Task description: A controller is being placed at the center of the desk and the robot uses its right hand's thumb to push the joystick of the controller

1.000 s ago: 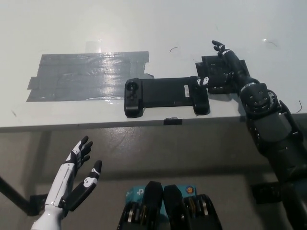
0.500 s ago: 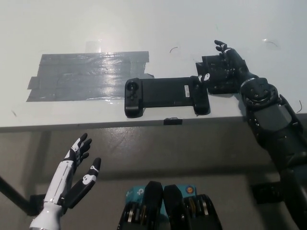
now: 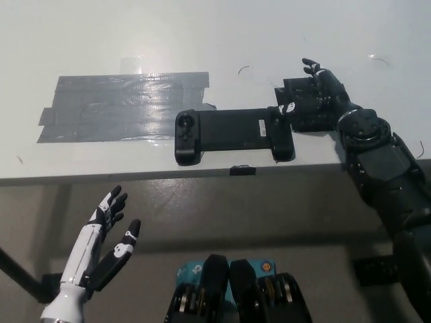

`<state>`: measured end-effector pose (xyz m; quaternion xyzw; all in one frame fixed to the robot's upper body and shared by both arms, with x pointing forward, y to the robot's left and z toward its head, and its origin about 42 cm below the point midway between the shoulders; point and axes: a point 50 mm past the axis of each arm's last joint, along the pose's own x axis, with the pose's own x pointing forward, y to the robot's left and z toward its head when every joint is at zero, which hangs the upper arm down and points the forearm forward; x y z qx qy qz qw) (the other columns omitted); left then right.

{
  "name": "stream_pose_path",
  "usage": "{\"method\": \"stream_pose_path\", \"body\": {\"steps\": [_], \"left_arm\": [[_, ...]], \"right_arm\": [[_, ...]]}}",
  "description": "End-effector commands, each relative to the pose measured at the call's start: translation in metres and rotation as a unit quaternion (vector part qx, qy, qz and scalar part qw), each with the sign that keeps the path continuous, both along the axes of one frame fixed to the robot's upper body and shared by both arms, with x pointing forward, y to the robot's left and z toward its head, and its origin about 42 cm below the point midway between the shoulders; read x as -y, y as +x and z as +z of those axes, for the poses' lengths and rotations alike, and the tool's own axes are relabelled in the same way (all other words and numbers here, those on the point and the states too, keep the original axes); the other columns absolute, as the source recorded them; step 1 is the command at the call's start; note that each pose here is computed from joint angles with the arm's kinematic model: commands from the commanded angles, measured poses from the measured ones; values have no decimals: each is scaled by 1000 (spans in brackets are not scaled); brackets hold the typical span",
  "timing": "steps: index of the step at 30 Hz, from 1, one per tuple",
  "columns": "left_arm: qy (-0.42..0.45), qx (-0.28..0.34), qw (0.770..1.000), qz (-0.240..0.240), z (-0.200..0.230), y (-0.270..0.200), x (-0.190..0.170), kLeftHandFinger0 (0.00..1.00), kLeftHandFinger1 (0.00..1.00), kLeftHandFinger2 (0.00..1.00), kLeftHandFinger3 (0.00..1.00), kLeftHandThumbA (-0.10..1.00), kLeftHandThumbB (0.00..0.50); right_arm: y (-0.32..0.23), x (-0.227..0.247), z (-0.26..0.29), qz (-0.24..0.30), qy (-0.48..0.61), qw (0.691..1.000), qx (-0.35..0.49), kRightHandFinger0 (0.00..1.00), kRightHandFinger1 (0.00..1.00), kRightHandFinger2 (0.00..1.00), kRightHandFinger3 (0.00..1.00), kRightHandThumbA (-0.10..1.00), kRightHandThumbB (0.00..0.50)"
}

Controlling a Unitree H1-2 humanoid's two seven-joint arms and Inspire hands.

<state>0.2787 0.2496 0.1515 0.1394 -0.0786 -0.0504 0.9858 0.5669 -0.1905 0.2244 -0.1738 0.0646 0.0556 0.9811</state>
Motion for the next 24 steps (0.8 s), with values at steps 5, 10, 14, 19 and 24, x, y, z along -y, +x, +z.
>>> {"method": "stream_pose_path", "body": {"steps": [5, 10, 14, 19, 24], "left_arm": [[11, 26, 1000, -6, 13, 6, -3, 1000, 1000, 1000, 1000, 644, 115], [10, 29, 1000, -6, 14, 7, -3, 1000, 1000, 1000, 1000, 645, 118], [12, 29, 1000, -6, 14, 7, -3, 1000, 1000, 1000, 1000, 644, 114], [12, 28, 1000, -6, 16, 7, -3, 1000, 1000, 1000, 1000, 627, 108], [13, 30, 999, -6, 17, 10, -5, 1000, 1000, 1000, 1000, 619, 106]], "right_arm": [[16, -2, 65, 1, 12, 995, 97, 1000, 1000, 1000, 1000, 973, 429], [10, -11, 90, 37, 16, 987, 155, 1000, 1000, 1000, 1000, 980, 445], [-11, -20, 119, 73, 24, 972, 222, 1000, 1000, 1000, 1000, 968, 424], [-57, -19, 149, 105, 9, 946, 307, 1000, 1000, 1000, 1000, 1000, 387], [-114, -5, 165, 127, 4, 922, 366, 1000, 1000, 1000, 1000, 1000, 390]]}}
